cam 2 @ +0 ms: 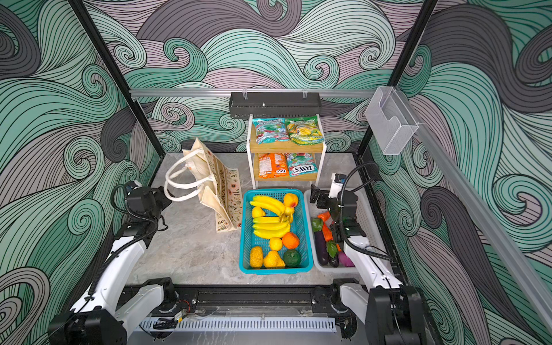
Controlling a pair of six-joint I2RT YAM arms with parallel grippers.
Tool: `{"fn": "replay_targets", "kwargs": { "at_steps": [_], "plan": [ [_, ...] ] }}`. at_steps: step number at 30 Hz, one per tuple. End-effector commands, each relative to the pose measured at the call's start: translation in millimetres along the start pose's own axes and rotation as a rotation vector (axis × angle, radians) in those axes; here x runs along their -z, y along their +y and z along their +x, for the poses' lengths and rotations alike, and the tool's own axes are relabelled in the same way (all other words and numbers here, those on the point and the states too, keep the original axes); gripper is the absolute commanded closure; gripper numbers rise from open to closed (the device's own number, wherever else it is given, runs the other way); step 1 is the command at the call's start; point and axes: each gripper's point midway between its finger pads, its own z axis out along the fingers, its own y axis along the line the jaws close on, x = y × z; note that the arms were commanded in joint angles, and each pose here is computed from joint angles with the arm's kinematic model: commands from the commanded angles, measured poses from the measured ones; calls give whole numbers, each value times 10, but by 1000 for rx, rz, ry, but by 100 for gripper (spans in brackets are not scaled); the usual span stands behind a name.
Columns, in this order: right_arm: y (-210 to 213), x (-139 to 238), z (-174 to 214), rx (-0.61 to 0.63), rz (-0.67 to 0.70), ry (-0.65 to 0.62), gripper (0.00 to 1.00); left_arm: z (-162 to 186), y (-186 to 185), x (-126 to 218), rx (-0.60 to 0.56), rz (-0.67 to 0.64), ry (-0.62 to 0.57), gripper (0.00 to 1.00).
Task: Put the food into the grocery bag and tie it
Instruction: 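Reach the left gripper to the bag handles while the right arm moves forward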
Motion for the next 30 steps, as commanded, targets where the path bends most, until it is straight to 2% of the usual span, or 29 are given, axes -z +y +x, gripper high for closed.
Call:
{"fn": "replay_targets", "kwargs": {
  "at_steps": [1, 3, 6, 8, 12, 16, 18, 20, 22, 24, 27, 30],
  "plan": [
    [138, 4, 3, -25, -67, 43, 1, -142, 320, 102, -5, -198, -9, 23],
    [145, -2, 1, -38, -72, 33, 1, -210, 422, 129, 27, -261, -8, 23],
    [177, -2, -31, -56, -90, 24, 1, -337, 389, 169, 12, -257, -36, 15],
    [193, 4, -31, -63, -98, 29, 1, -440, 222, 184, -32, -178, -50, 10],
    [259, 28, -48, -91, -133, 31, 1, -552, -119, 286, -59, -33, -24, 10],
    [426, 51, -104, -133, -213, 37, 1, -590, -620, 334, -98, 162, 49, 12],
    [539, 56, -112, -124, -247, 45, 1, -577, -799, 390, -111, 220, 96, 19],
    [672, 72, -120, -99, -284, 53, 1, -598, -901, 468, -147, 239, 110, 24],
    [821, 100, -138, -86, -324, 56, 1, -669, -976, 524, -177, 248, 82, 25],
    [998, 128, -165, -74, -369, 58, 1, -698, -1135, 511, -184, 318, 77, 25],
    [1440, 183, -217, -16, -474, 64, 2, -557, -1336, 444, -181, 394, 179, 25],
    [1904, 244, -233, 12, -575, 88, 2, -436, -1472, 405, -180, 440, 225, 25]
  ]
}}
